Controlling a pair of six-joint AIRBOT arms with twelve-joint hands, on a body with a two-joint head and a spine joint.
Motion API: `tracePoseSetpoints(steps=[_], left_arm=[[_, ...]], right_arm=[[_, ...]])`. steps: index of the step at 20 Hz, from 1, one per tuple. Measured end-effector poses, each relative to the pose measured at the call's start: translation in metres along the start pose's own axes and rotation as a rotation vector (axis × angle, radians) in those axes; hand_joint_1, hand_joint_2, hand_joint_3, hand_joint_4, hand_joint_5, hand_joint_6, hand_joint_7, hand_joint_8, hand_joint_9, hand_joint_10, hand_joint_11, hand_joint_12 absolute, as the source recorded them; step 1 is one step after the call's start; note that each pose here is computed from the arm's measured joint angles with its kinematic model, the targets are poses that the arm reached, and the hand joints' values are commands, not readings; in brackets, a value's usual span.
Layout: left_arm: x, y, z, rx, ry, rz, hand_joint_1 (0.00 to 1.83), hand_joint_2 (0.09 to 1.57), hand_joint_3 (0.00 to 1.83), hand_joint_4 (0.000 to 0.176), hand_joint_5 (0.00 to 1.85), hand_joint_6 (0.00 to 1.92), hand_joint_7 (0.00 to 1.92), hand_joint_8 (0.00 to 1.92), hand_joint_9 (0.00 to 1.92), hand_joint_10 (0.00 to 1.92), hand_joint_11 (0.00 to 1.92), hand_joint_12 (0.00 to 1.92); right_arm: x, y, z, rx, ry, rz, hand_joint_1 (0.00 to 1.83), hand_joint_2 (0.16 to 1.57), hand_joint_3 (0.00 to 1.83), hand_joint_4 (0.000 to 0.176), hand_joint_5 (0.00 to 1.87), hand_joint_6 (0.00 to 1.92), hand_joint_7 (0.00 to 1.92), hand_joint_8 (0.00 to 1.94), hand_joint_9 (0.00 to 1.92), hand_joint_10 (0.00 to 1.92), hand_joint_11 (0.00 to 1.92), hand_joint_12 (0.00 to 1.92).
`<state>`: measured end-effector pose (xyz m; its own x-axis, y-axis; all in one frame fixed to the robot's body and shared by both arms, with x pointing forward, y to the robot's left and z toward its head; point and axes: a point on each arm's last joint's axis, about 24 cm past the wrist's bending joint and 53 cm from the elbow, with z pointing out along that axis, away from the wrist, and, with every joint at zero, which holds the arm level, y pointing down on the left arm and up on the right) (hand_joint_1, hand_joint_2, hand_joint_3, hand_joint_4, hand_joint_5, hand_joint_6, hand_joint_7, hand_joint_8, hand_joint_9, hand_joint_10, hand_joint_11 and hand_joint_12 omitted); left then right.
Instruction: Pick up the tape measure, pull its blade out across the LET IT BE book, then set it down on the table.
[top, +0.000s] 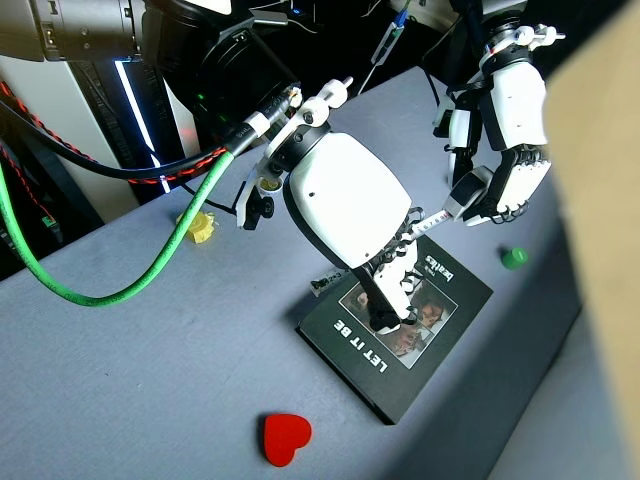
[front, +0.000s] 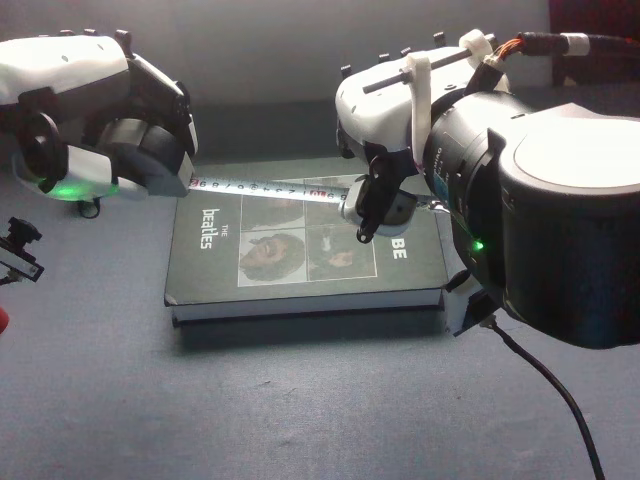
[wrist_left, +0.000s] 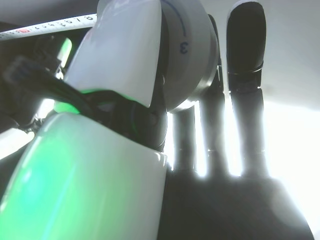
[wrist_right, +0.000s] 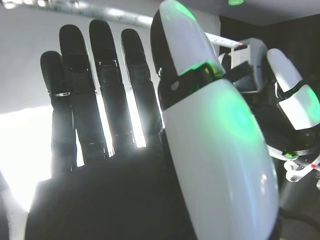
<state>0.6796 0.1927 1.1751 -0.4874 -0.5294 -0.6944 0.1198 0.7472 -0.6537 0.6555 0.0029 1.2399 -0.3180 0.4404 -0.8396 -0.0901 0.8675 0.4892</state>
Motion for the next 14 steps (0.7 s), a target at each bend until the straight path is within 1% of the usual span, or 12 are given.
tracePoseSetpoints(steps=[2, 5, 7, 9, 11, 12, 14], left_arm=[[0.000, -0.001, 0.000, 0.001, 0.000, 0.001, 1.36, 1.16, 0.00, 0.000, 0.86, 0.93, 0.82, 1.24, 0.89, 1.35, 0.88, 1.21], [0.001, -0.001, 0.001, 0.002, 0.001, 0.001, 1.37, 1.16, 0.00, 0.000, 0.86, 0.94, 0.82, 1.24, 0.89, 1.35, 0.88, 1.21], [0.001, -0.001, 0.001, 0.002, 0.000, 0.001, 1.37, 1.16, 0.00, 0.000, 0.85, 0.94, 0.83, 1.23, 0.89, 1.35, 0.88, 1.20], [0.001, -0.001, 0.001, 0.002, 0.000, 0.001, 1.37, 1.16, 0.00, 0.000, 0.83, 0.95, 0.84, 1.22, 0.89, 1.36, 0.88, 1.20], [0.001, -0.001, 0.001, 0.002, 0.000, 0.001, 1.37, 1.16, 0.00, 0.000, 0.83, 0.95, 0.84, 1.22, 0.89, 1.36, 0.89, 1.21], [0.001, -0.001, 0.001, 0.002, 0.000, 0.002, 1.37, 1.16, 0.00, 0.000, 0.84, 0.95, 0.84, 1.23, 0.89, 1.36, 0.89, 1.21], [0.001, -0.001, 0.001, 0.002, 0.000, 0.002, 1.37, 1.16, 0.00, 0.000, 0.84, 0.95, 0.83, 1.23, 0.89, 1.35, 0.89, 1.20]], right_arm=[[0.003, -0.002, 0.001, 0.002, 0.000, -0.008, 0.90, 1.19, 0.00, 0.000, 0.63, 0.00, 0.77, 0.01, 0.74, 0.02, 0.26, 1.01], [0.012, -0.008, 0.002, 0.013, 0.016, -0.014, 0.90, 1.19, 0.00, 0.000, 0.63, 0.00, 0.77, 0.00, 0.74, 0.02, 0.27, 1.01], [0.012, -0.009, 0.002, 0.015, 0.015, -0.013, 0.90, 1.19, 0.00, 0.000, 0.63, 0.00, 0.77, 0.00, 0.74, 0.01, 0.28, 1.02], [0.009, -0.007, 0.002, 0.006, 0.003, -0.016, 0.90, 1.19, 0.00, 0.000, 0.65, 0.01, 0.78, 0.01, 0.75, 0.02, 0.26, 1.01], [0.003, -0.003, -0.001, -0.018, -0.032, -0.032, 0.90, 1.19, 0.00, 0.000, 0.65, 0.01, 0.79, 0.01, 0.76, 0.02, 0.27, 1.01], [0.001, -0.002, -0.002, -0.025, -0.039, -0.026, 0.90, 1.19, 0.00, 0.000, 0.65, 0.01, 0.79, 0.01, 0.77, 0.02, 0.27, 1.01], [0.002, -0.001, -0.004, -0.035, -0.047, -0.039, 0.90, 1.19, 0.00, 0.000, 0.64, 0.01, 0.79, 0.01, 0.77, 0.02, 0.27, 1.02]])
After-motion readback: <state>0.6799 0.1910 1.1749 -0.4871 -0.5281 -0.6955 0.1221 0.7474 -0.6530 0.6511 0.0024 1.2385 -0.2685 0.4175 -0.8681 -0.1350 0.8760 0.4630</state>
